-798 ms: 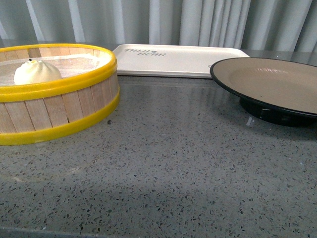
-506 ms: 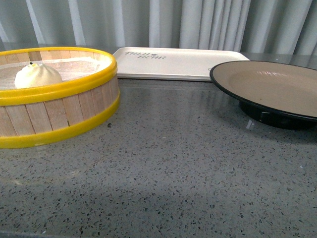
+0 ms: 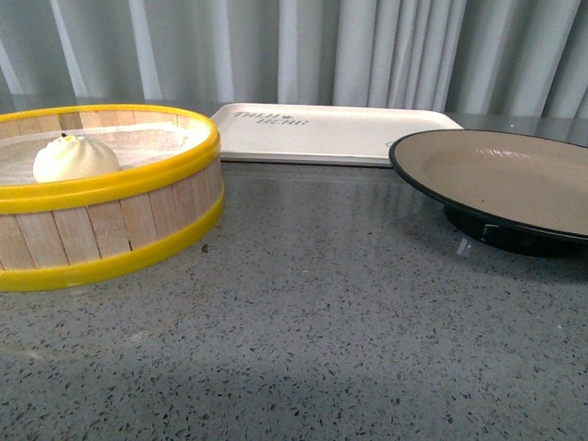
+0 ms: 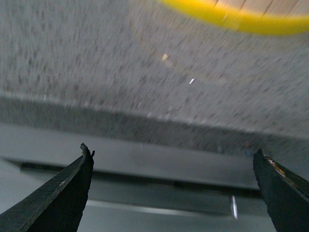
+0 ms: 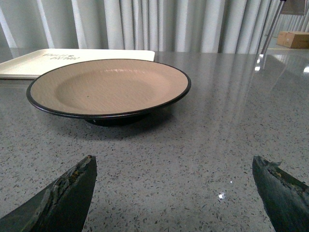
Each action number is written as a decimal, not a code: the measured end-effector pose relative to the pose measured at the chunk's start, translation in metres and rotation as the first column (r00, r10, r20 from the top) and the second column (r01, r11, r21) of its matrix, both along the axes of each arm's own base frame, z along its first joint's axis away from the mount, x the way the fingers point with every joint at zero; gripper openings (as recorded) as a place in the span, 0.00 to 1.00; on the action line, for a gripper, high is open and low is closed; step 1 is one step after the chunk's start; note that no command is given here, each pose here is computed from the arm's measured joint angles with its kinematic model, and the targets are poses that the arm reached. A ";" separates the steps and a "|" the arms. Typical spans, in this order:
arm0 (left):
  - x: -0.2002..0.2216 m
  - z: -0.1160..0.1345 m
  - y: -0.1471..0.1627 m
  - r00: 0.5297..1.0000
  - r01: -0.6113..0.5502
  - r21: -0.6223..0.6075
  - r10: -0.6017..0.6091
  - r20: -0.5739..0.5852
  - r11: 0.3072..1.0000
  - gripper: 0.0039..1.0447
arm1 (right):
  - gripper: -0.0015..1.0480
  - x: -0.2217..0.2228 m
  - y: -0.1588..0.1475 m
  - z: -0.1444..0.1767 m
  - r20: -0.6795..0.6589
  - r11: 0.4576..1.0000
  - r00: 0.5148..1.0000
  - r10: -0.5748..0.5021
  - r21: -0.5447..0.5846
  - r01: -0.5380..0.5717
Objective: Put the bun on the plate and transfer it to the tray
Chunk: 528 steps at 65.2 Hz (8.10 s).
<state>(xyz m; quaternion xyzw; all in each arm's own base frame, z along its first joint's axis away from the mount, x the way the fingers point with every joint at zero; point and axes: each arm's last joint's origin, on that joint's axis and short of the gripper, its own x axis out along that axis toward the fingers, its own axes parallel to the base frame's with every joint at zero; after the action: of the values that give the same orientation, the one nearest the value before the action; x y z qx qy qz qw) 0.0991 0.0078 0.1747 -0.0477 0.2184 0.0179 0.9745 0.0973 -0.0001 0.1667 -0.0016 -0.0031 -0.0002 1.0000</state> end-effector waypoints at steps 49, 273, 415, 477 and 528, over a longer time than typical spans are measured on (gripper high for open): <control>0.195 0.162 -0.048 0.968 0.175 0.109 -0.191 0.160 0.979 0.94 | 0.92 0.000 0.000 0.000 0.000 1.000 1.000 0.000 0.000 0.000; 0.222 0.214 -0.306 0.725 0.640 0.366 -0.689 0.006 0.676 0.04 | 0.92 0.000 0.000 0.000 0.000 1.000 1.000 0.000 0.000 0.000; 0.242 0.119 -0.377 0.666 0.724 0.448 -0.701 -0.255 0.524 0.89 | 0.92 0.000 0.000 0.000 0.000 1.000 1.000 0.000 0.000 0.000; 0.193 0.237 -0.172 0.834 0.385 0.422 -0.505 0.221 0.821 0.94 | 0.92 0.000 0.000 0.000 0.000 1.000 1.000 0.000 0.000 0.000; 0.071 0.080 -0.008 0.908 0.018 0.110 -0.063 0.415 0.994 0.06 | 0.92 0.000 0.000 0.000 0.000 1.000 1.000 0.000 0.000 0.000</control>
<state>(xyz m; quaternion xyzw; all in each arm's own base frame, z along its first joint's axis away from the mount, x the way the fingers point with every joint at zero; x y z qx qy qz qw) 0.1697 -0.0004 0.2546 0.0045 0.0049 -0.0017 1.0000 0.0973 -0.0001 0.1667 -0.0016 -0.0031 -0.0004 1.0000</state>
